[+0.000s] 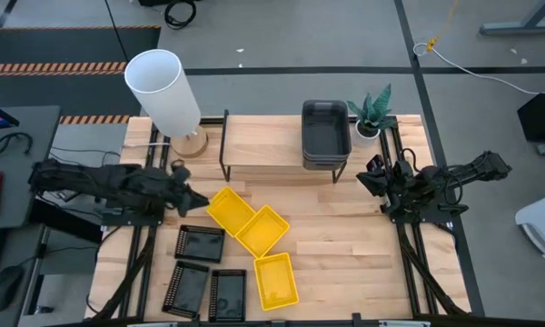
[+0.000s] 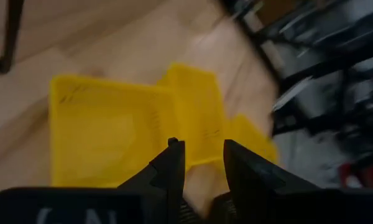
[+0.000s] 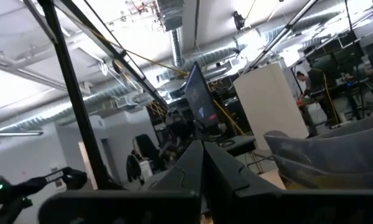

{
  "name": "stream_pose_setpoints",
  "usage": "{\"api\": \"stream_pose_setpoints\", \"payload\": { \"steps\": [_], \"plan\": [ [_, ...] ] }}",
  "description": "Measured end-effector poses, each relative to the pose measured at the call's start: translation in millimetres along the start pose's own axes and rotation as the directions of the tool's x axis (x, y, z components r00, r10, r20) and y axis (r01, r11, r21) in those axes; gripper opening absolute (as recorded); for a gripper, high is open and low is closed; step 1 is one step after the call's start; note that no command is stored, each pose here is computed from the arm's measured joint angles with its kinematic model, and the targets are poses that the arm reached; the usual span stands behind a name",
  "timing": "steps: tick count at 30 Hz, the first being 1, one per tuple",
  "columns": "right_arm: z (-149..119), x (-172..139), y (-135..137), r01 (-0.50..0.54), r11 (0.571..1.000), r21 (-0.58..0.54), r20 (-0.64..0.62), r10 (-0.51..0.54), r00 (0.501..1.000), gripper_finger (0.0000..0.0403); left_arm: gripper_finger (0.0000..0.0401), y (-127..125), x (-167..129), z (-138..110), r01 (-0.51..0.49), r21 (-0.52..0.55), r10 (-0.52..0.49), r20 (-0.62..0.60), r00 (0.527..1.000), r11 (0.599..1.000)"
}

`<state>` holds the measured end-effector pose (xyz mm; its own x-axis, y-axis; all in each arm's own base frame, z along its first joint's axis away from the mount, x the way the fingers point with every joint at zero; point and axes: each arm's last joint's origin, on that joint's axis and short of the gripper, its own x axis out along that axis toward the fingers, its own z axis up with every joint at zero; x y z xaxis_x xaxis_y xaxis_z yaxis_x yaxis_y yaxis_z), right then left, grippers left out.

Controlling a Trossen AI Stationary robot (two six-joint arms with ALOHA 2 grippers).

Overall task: Stack baskets on shelf by color
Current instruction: Put the top yellow bin on the shelf

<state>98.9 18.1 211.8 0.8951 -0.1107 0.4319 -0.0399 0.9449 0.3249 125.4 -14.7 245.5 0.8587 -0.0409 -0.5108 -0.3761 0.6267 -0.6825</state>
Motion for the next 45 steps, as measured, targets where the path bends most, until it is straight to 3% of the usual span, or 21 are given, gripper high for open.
{"api": "stream_pose_setpoints", "payload": {
  "steps": [6,12,18,33,45],
  "plan": [
    [0,0,0,0.0,1.0,-0.002,0.0,0.0,1.0,0.0016,0.0117,6,17,-6,-0.124,0.013,0.124,-0.095,0.988,0.992],
    [0,0,0,0.0,1.0,-0.003,0.0,0.0,1.0,0.0016,0.0117,11,21,-4,-0.176,0.007,0.176,-0.101,0.979,0.984],
    [0,0,0,0.0,1.0,-0.004,0.0,0.0,1.0,0.0014,0.0117,16,21,2,-0.192,0.059,0.196,-0.079,0.977,0.98],
    [0,0,0,0.0,1.0,-0.004,0.0,0.0,1.0,0.0016,0.0117,28,18,1,-0.168,0.191,0.211,-0.234,0.949,0.967],
    [0,0,0,0.0,1.0,-0.004,0.0,0.0,1.0,0.0016,0.0117,28,32,2,-0.211,0.114,0.234,-0.266,0.935,0.971]
  ]
}}
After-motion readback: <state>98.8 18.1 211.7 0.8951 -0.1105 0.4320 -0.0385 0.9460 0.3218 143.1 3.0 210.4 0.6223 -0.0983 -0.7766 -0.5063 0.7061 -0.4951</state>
